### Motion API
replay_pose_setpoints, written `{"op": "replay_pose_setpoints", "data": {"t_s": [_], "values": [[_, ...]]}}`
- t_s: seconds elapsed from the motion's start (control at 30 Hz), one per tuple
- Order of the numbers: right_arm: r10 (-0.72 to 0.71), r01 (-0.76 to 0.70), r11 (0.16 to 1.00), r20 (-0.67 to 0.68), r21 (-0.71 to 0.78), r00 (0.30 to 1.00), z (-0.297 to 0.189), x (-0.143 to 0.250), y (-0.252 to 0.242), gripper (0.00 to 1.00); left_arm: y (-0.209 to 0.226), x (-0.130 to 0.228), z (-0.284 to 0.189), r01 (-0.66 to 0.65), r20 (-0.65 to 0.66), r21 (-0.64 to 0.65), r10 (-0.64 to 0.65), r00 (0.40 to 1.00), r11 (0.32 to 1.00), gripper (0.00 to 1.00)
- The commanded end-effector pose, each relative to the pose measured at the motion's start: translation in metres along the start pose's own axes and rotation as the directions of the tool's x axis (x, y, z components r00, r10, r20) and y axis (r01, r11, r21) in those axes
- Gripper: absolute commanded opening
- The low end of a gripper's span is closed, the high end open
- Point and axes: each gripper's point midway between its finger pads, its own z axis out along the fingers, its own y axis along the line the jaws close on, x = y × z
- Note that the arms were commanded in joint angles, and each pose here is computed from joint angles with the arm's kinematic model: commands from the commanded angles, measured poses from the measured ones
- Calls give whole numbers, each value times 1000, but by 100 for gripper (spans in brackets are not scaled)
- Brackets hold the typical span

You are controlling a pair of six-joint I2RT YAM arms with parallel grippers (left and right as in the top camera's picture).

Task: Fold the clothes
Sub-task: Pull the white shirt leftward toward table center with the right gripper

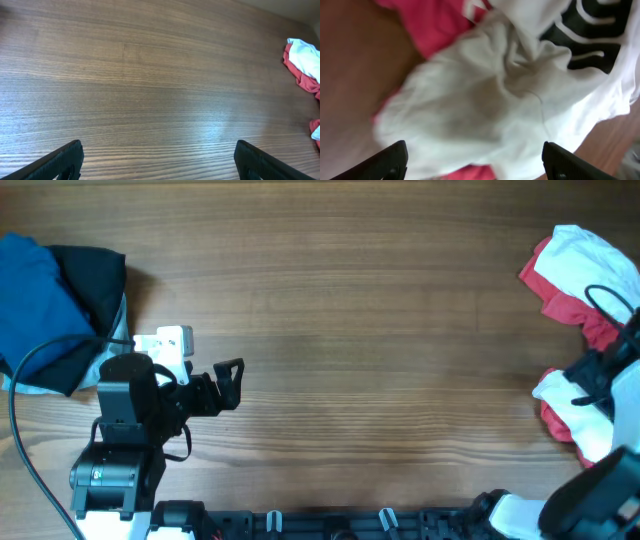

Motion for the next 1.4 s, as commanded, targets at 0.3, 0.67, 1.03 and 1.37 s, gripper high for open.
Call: {"op": "replay_pose_setpoints", "data": {"t_s": [0.3, 0.67, 1.03, 1.37], "values": [[94, -89, 995, -126, 46, 988, 58, 6, -22, 36, -6, -7, -5, -14, 18, 20, 14, 1000, 1000, 97], [86, -12, 958, 248, -286, 965, -120, -47, 8, 4, -6, -7, -5, -15, 18, 20, 14, 1000, 1000, 97], [-265, 522, 678, 490, -518, 830, -260, 62, 111, 4, -6, -4, -5, -11, 7, 17, 11, 1000, 1000, 96], [-493, 680, 531, 469, -505, 733, -242, 90, 138, 6, -5, -2, -5, -8, -3, 15, 8, 1000, 1000, 98]]}}
